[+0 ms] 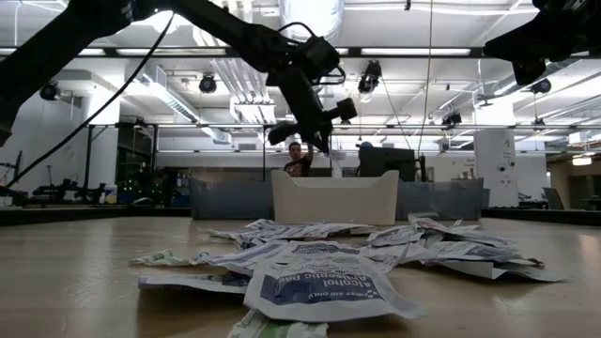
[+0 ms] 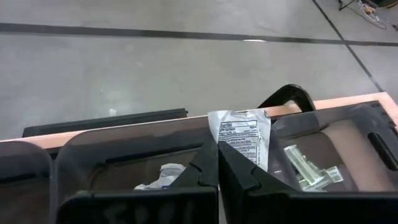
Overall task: Pick & Place First Aid Supplies
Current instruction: Put the blue alcohol pad into the middle gray bin
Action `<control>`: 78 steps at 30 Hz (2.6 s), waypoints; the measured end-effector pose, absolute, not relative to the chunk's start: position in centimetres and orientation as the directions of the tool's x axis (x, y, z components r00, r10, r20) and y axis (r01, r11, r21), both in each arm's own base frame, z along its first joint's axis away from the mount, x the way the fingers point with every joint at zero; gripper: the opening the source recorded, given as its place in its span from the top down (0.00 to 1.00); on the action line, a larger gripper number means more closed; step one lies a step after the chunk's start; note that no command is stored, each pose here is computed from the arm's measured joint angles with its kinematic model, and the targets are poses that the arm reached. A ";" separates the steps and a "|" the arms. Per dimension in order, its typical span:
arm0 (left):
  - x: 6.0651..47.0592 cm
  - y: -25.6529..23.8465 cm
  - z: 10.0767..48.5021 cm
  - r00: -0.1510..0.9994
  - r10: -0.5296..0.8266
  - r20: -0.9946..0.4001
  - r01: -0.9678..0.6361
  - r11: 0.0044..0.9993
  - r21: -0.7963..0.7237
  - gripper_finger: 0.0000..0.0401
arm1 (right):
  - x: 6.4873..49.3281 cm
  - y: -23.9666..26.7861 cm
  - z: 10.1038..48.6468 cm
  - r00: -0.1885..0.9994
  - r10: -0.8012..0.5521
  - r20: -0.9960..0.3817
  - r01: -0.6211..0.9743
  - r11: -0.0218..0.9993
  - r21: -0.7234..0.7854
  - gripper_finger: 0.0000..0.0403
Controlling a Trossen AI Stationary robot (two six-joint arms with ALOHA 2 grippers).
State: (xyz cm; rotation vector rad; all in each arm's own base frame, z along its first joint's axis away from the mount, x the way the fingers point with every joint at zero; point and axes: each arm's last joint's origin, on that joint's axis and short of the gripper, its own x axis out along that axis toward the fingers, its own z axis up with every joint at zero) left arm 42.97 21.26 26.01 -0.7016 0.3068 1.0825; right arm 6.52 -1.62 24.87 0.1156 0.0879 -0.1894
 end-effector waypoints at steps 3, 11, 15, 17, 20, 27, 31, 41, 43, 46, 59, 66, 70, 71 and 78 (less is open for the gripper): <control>42.5 21.2 24.3 0.424 0.687 -0.591 -0.900 0.242 -0.363 1.00 | 6.5 -1.6 24.9 0.978 -0.183 -0.098 0.193 0.976 0.106 0.90; 41.6 20.5 20.0 0.429 0.616 -0.661 -0.891 0.166 -0.424 1.00 | 6.5 -1.6 24.9 0.978 -0.182 -0.098 0.192 0.976 0.106 0.90; 41.6 20.5 19.8 0.432 0.614 -0.660 -0.888 0.163 -0.430 1.00 | 6.5 -1.6 24.9 0.978 -0.183 -0.098 0.193 0.975 0.106 0.90; 41.6 20.5 19.9 0.436 0.616 -0.656 -0.888 0.175 -0.426 1.00 | 6.5 -1.6 24.9 0.978 -0.183 -0.098 0.193 0.975 0.106 0.90; 41.8 20.6 20.1 0.453 0.624 -0.637 -0.881 0.205 -0.426 1.00 | 6.5 -1.6 24.9 0.978 -0.183 -0.098 0.193 0.975 0.106 0.90; 41.9 20.6 20.1 0.458 0.626 -0.631 -0.880 0.217 -0.423 0.98 | 6.5 -1.6 24.9 0.978 -0.183 -0.097 0.193 0.975 0.106 0.91; 41.9 20.6 20.1 0.458 0.626 -0.631 -0.880 0.217 -0.423 0.90 | 6.5 -1.6 24.9 0.978 -0.183 -0.097 0.193 0.975 0.106 0.91; 41.7 20.3 23.7 0.545 0.606 -0.580 -0.836 0.339 -0.432 0.69 | 6.5 -1.6 24.9 0.978 -0.183 -0.098 0.193 0.975 0.106 0.90; 41.8 19.7 25.8 0.616 0.568 -0.546 -0.788 0.445 -0.426 0.69 | 6.5 -1.6 24.9 0.978 -0.183 -0.098 0.193 0.975 0.107 0.90; 42.2 17.7 28.5 0.741 0.442 -0.506 -0.658 0.630 -0.414 0.69 | 6.5 -1.6 24.9 0.978 -0.183 -0.097 0.193 0.975 0.107 0.90; 42.9 4.3 32.2 0.860 0.051 -0.508 -0.256 0.903 -0.344 0.69 | 6.5 -1.6 24.9 0.979 -0.182 -0.096 0.192 0.976 0.106 0.90; 42.4 -2.0 31.2 0.785 -0.100 -0.612 -0.223 0.875 -0.429 0.69 | 6.5 -1.6 24.9 0.979 -0.182 -0.096 0.192 0.976 0.106 0.90; 41.7 -4.4 30.5 0.722 -0.162 -0.672 -0.296 0.807 -0.512 0.69 | 6.5 -1.6 24.9 0.979 -0.182 -0.096 0.192 0.976 0.106 0.90; 41.6 -4.9 30.5 0.708 -0.201 -0.677 -0.301 0.781 -0.547 0.69 | 6.5 -1.6 24.9 0.979 -0.182 -0.096 0.192 0.976 0.106 0.90; 41.1 -8.5 30.1 0.671 -0.277 -0.687 -0.416 0.627 -0.659 0.69 | 6.5 -1.6 24.9 0.979 -0.182 -0.097 0.192 0.976 0.107 0.90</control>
